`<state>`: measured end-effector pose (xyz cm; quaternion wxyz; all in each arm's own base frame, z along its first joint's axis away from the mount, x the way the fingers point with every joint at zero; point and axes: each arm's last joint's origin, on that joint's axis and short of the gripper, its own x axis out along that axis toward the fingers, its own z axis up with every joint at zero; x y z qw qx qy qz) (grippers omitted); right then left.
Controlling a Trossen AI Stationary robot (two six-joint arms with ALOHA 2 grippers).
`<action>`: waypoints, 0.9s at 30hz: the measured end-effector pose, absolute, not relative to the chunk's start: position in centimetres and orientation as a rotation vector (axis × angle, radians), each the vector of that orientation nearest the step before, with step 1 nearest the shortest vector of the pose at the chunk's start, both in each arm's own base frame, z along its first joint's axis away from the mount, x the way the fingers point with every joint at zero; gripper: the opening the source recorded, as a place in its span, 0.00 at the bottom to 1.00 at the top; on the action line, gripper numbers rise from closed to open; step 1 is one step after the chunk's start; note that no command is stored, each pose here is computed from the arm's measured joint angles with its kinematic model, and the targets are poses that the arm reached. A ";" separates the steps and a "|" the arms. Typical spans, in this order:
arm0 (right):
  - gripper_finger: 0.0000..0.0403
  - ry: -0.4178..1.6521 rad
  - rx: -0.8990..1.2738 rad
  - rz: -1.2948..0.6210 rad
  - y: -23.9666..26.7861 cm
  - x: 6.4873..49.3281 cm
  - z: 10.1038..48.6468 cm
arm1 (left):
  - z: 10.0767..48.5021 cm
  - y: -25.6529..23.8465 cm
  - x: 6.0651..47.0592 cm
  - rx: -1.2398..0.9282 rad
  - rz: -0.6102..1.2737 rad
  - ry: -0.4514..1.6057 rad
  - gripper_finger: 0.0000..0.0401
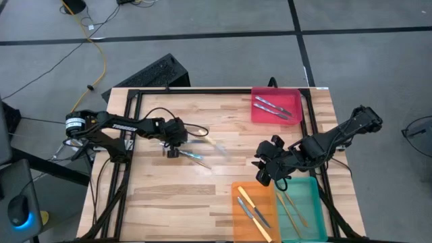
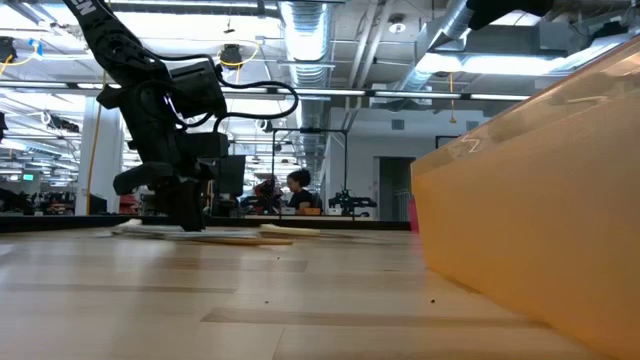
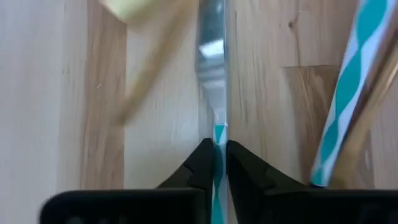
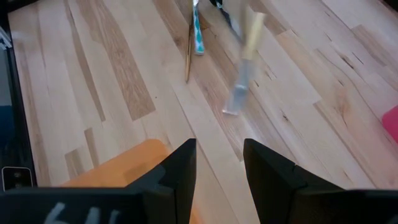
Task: Sort silverware by color (type)
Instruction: Put the blue patterned knife into the red bin
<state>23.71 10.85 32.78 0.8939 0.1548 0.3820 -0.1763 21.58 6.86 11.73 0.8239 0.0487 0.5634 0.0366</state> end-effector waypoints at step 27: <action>0.39 0.725 0.354 -0.389 11.0 24.0 33.1 | 16.4 5.9 21.6 -0.004 0.204 0.892 0.02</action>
